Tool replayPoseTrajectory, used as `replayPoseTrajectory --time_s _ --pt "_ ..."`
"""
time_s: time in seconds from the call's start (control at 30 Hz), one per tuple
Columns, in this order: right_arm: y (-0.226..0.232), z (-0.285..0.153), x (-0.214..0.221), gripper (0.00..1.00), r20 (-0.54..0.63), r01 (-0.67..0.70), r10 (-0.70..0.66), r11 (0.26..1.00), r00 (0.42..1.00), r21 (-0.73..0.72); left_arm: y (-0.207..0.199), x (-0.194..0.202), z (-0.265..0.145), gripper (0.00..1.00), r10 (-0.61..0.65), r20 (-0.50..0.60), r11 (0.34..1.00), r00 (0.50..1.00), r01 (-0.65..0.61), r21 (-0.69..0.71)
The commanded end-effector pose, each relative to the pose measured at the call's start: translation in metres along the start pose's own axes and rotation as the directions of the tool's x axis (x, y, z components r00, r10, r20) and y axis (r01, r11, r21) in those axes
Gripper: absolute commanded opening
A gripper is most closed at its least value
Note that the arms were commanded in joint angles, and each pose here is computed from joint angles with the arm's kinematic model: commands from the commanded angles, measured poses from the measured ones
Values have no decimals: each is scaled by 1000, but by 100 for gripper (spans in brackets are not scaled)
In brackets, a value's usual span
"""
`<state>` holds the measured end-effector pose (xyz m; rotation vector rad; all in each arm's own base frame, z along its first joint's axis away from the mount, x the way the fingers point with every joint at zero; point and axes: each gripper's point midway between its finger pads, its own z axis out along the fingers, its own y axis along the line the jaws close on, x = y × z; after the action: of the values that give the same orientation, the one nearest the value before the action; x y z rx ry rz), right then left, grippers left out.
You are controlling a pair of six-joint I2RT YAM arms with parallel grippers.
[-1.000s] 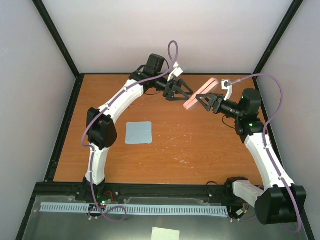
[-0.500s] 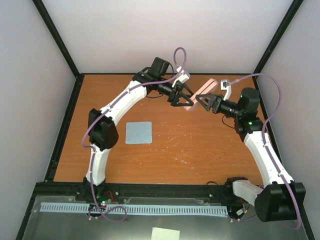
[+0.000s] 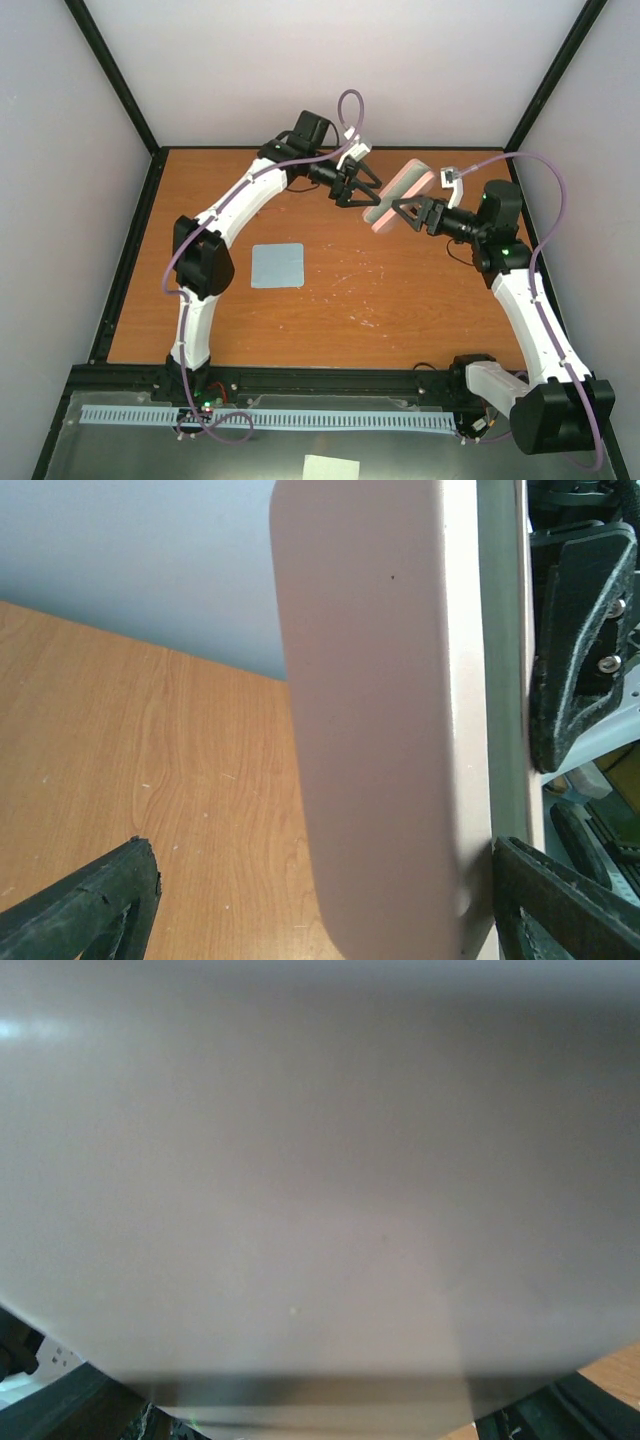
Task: Organize the sunglasses
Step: Open the sunglasses case.
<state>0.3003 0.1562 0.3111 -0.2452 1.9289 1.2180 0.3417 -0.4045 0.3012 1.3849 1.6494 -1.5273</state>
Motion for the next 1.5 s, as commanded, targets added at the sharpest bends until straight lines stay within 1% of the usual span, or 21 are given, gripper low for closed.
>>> replayPoseTrajectory --time_s 0.0,0.17,0.23,0.5,0.8,0.97,1.17,1.27,1.37,1.43,1.47 --pt "46 -12 -11 18 11 97 -96 987 995 -129 23 3 -2 89 61 -25 994 998 -63 -93" --pt "48 -14 -12 18 13 97 -97 988 995 -122 34 3 -7 90 85 -31 986 996 -89 -142" --pt "47 -14 -11 16 11 90 -90 989 996 -118 41 0 -13 90 104 -32 979 994 -108 -175" --pt "39 -12 -11 16 18 79 -78 993 997 -89 45 -13 -29 95 152 -23 959 988 -154 -236" --pt "38 -12 -9 16 20 64 -63 994 998 -89 51 -9 -33 97 139 -26 955 990 -141 -260" --pt "32 -13 -7 16 31 58 -56 997 998 -57 51 -14 -36 98 151 -18 949 988 -150 -275" --pt "27 -11 -4 16 33 38 -36 998 999 -54 58 -23 -53 99 141 20 941 990 -128 -314" --pt "21 -10 -3 16 42 40 -39 999 998 -29 52 -28 -61 100 118 54 954 992 -98 -282" --pt "14 -10 -4 16 64 46 -46 999 997 -5 28 -35 -64 98 94 106 985 990 -77 -157" --pt "12 -10 -5 15 78 49 -49 999 996 1 11 -36 -63 94 67 128 997 989 -61 -56" --pt "11 -10 -5 15 84 49 -49 999 995 2 4 -34 -62 89 43 136 999 990 -43 1"
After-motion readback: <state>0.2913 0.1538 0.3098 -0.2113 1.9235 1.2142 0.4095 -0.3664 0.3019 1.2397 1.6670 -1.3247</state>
